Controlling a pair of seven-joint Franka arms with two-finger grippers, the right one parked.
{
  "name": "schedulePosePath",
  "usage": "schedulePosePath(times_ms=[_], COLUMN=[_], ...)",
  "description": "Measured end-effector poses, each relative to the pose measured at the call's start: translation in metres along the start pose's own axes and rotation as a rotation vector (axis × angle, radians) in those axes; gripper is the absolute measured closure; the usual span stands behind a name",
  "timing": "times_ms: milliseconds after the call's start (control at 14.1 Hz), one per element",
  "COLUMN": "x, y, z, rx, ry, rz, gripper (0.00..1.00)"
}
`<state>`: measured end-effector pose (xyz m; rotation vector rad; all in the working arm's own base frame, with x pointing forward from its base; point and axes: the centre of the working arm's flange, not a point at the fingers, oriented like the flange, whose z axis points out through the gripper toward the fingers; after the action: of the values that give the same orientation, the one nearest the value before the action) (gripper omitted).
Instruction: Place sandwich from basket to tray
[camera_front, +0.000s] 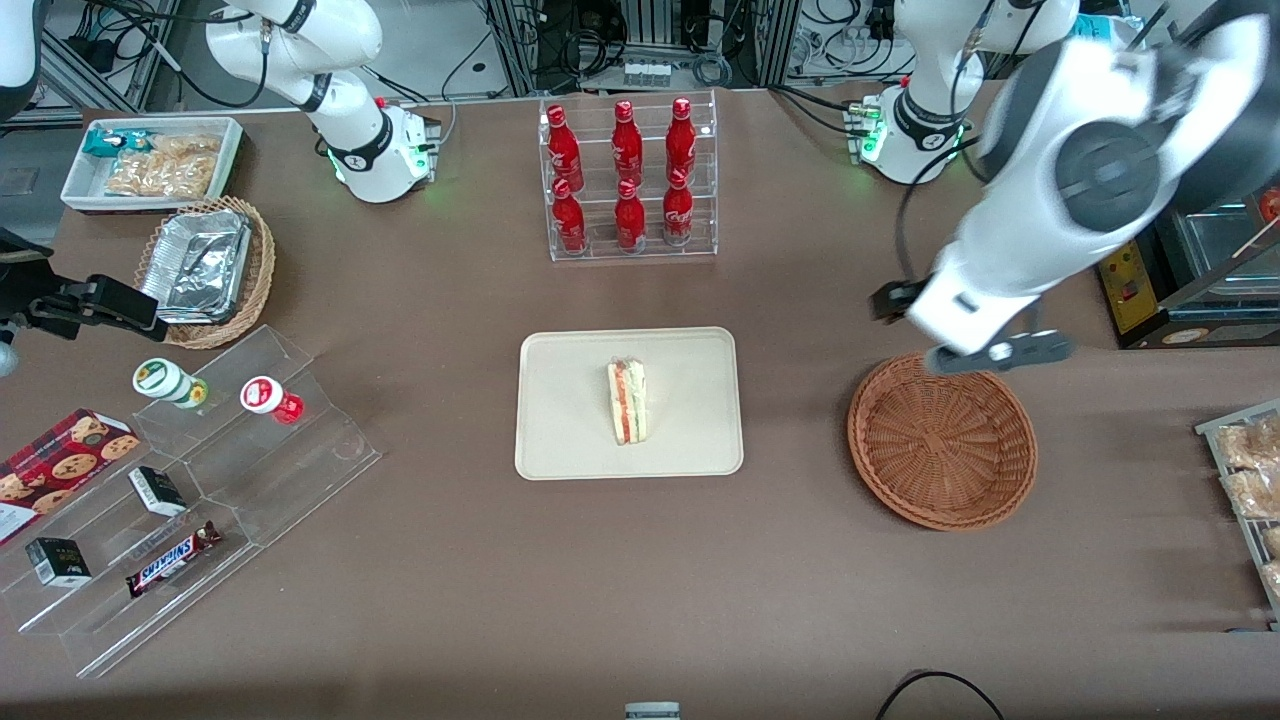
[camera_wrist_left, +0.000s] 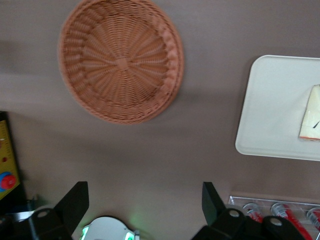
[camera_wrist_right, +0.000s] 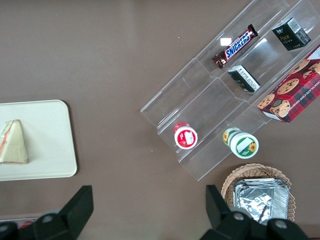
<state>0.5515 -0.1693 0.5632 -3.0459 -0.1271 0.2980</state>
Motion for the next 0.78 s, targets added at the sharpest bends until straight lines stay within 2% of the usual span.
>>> schedulePosePath(times_ms=[141,354,778], x=[-0.009,-0.013,-0.011], y=[-0.039,-0.079,-0.092], z=[-0.018,-0.033,-0.035], rx=[-0.006,-0.021,-0.026], ry=[-0.002,0.017,0.022], rz=[0.004,-0.026,-0.048], gripper=[0.00,0.00,0.00])
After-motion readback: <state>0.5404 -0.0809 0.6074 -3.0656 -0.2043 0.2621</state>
